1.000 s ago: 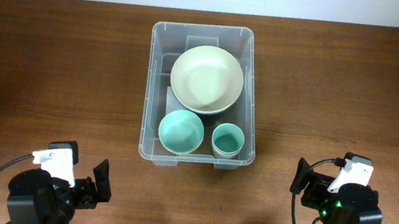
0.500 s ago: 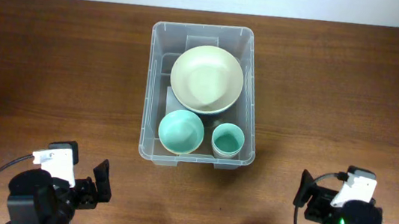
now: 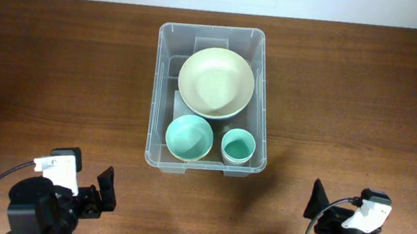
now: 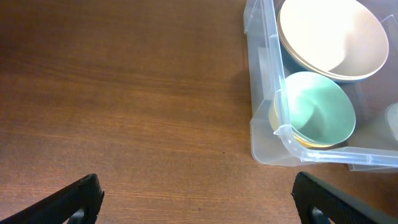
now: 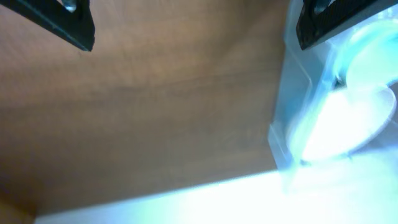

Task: Pack container

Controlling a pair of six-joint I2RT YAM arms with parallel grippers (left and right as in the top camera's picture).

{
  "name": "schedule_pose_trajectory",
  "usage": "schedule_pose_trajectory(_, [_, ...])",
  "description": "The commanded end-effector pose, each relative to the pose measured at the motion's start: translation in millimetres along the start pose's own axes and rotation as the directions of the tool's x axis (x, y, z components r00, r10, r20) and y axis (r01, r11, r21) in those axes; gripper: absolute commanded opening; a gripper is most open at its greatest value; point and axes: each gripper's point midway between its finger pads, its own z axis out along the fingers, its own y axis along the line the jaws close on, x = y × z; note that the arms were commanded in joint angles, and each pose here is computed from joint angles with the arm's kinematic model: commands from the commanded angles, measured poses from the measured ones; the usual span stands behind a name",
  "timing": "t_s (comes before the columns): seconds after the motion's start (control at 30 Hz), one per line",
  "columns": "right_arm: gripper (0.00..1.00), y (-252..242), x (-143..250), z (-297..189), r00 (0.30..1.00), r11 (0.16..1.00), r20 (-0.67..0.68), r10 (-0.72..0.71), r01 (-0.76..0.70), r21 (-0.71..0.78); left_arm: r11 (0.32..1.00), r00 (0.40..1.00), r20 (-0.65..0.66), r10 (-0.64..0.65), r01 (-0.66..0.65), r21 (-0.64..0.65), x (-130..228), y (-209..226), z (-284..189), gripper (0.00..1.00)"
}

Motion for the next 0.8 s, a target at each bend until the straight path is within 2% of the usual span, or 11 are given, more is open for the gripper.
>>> schedule_pose_trajectory(0.0, [0.99,3.4,-6.5,7.2,0.998,1.000,0.057,-0.027,0.028,-0.013,1.000,1.000,0.006,0.017,-0.017,0.012,0.1,-2.0,-0.7,0.99])
schedule_pose_trajectory(0.27, [0.99,-3.8,-28.5,27.0,0.973,1.000,0.232,-0.002,-0.003,0.019,1.000,1.000,0.006,0.017,-0.017,0.012,0.1,-2.0,-0.7,0.99])
schedule_pose_trajectory(0.43, [0.99,0.3,-41.9,30.6,0.943,0.998,0.326,-0.063,0.061,0.016,1.000,1.000,0.006,0.017,-0.017,0.012,0.1,-2.0,-0.7,0.99])
schedule_pose_trajectory(0.63, [0.99,3.7,-39.7,38.2,0.918,0.989,0.370,-0.145,0.146,0.025,1.000,1.000,0.006,0.017,-0.017,0.012,0.1,-2.0,-0.7,0.99])
schedule_pose_trajectory(0.77, [0.99,4.2,-30.3,47.7,0.907,0.988,0.395,-0.146,0.157,0.005,1.000,1.000,0.006,0.017,-0.017,0.012,0.1,-2.0,-0.7,0.99])
